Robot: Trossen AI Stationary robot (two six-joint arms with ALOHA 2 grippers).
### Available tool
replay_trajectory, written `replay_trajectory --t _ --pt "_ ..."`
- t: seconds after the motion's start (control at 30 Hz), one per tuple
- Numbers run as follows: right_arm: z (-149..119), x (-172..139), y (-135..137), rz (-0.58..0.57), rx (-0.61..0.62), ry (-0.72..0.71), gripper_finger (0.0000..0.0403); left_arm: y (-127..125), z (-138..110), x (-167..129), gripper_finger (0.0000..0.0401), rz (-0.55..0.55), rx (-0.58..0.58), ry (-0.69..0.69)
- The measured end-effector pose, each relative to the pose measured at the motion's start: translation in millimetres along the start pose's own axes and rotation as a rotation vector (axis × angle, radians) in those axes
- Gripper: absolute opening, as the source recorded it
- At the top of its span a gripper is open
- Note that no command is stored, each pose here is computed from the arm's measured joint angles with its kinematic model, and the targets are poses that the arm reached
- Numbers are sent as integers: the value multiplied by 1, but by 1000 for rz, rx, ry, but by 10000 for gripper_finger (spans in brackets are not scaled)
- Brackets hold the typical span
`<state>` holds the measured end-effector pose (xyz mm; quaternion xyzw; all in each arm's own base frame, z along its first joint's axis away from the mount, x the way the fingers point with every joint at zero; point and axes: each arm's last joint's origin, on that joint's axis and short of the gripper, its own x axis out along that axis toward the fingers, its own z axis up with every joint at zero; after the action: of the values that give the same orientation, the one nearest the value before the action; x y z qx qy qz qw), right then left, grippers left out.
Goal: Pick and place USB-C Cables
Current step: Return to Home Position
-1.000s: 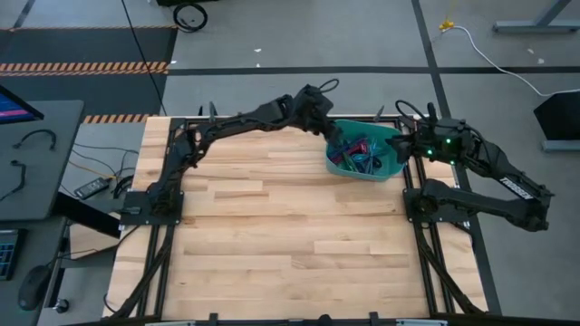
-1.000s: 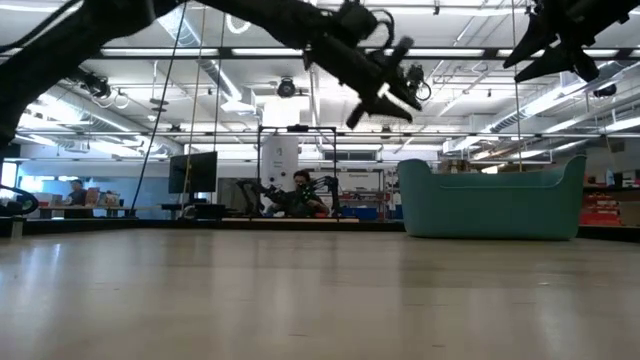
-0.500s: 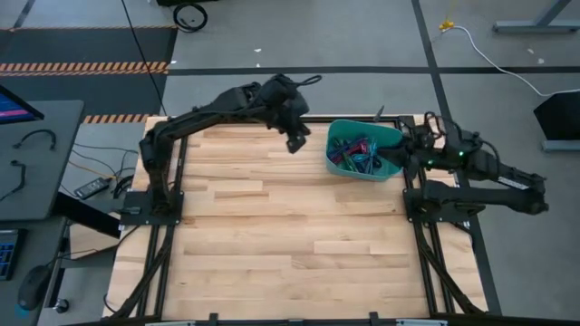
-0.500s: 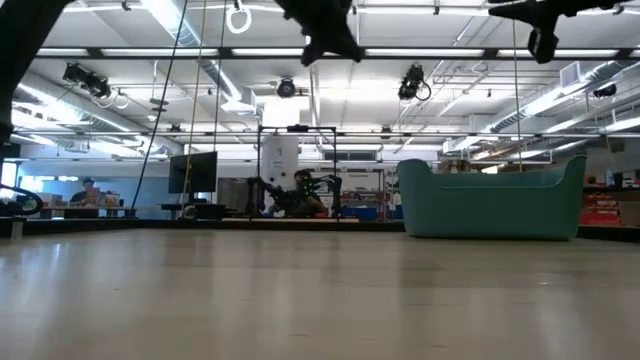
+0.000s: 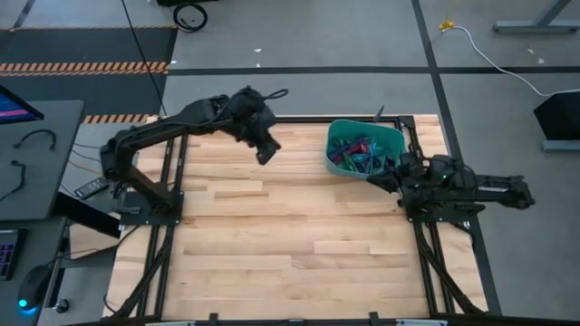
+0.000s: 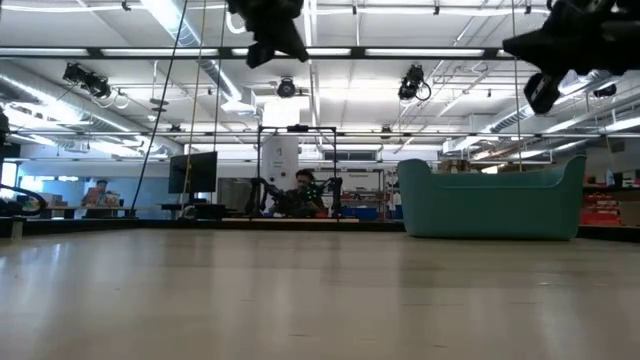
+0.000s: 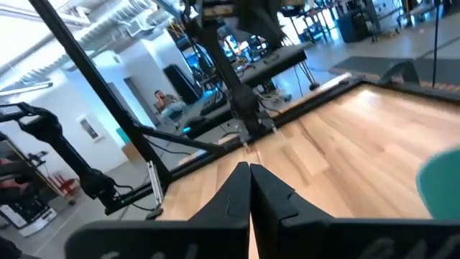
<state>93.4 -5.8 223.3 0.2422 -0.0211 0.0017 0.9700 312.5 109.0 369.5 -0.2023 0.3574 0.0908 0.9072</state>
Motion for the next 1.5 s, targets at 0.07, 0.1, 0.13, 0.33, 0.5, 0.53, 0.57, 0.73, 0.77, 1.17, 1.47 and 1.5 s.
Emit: replay_trajectory --t 0.07,0.1,0.13,0.33,0.5,0.53,0.57,0.73,0.77,1.17,1.47,1.5 --pt "-11 -1 -6 0 28 -1 4 1 -13 -5 12 -7 -27 -4" --pt "-16 -2 -8 2 41 -3 3 2 -20 -6 13 -14 -42 -9" --pt "-19 -2 -10 5 55 -7 3 3 -27 -6 13 -21 -60 -11" --pt "-36 -1 -19 -1 56 2 2 6 -72 -8 4 -83 -149 -49" --pt "-49 2 -26 5 27 24 2 4 -107 -8 13 -135 -212 -100" --pt "-50 2 -26 7 13 30 2 4 -113 -7 14 -144 -220 -101" --pt "-50 3 -26 7 -3 30 2 3 -118 -8 13 -156 -228 -115" --pt "-51 4 -29 -49 -55 35 5 3 -145 -16 4 -176 -234 -143" --pt "-51 4 -30 -80 -56 28 8 2 -148 -19 4 -179 -225 -165" --pt "-51 5 -31 -125 -57 12 24 14 -197 -62 5 -194 -71 -526" --pt "-51 5 -31 -124 -57 12 23 34 -250 -65 9 -177 -20 -720" --pt "-51 5 -31 -124 -57 12 23 36 -255 -63 11 -176 -13 -723"
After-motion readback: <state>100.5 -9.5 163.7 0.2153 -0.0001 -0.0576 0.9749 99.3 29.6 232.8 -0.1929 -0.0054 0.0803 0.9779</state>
